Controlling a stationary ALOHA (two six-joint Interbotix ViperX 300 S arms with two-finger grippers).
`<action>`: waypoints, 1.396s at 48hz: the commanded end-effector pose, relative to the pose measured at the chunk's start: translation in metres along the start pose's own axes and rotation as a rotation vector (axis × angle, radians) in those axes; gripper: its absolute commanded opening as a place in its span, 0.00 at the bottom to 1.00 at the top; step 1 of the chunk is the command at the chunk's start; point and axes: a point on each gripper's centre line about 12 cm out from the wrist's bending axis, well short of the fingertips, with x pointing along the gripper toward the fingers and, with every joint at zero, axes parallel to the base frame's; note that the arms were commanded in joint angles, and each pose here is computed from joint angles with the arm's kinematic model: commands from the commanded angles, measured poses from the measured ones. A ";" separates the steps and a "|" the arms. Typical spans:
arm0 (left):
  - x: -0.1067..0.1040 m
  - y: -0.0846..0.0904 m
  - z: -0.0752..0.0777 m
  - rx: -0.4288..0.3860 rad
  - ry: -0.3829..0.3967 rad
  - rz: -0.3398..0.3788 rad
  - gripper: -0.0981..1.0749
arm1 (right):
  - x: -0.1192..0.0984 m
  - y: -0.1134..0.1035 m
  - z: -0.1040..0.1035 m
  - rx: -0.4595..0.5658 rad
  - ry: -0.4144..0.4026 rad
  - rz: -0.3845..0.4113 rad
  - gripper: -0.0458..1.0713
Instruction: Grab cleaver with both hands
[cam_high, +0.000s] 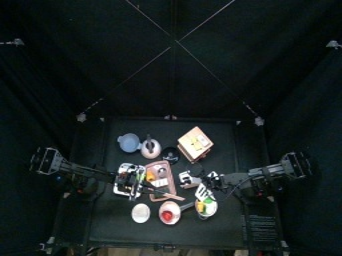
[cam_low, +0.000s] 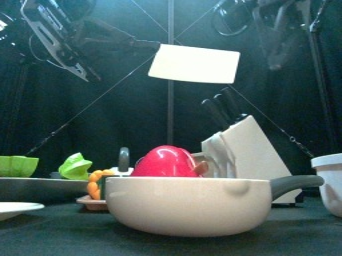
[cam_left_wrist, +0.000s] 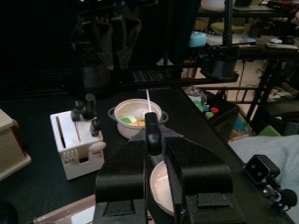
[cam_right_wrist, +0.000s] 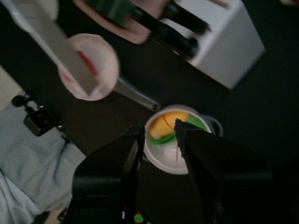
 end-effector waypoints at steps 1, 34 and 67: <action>0.004 0.001 0.010 0.006 -0.032 0.000 0.40 | -0.010 0.020 0.011 -0.077 -0.097 0.147 0.70; 0.009 -0.002 0.013 0.013 -0.044 -0.014 0.40 | 0.037 0.038 -0.014 -0.294 -0.300 0.395 0.70; 0.007 -0.005 0.004 0.013 -0.012 -0.023 0.41 | 0.049 0.043 -0.014 -0.301 -0.274 0.372 0.36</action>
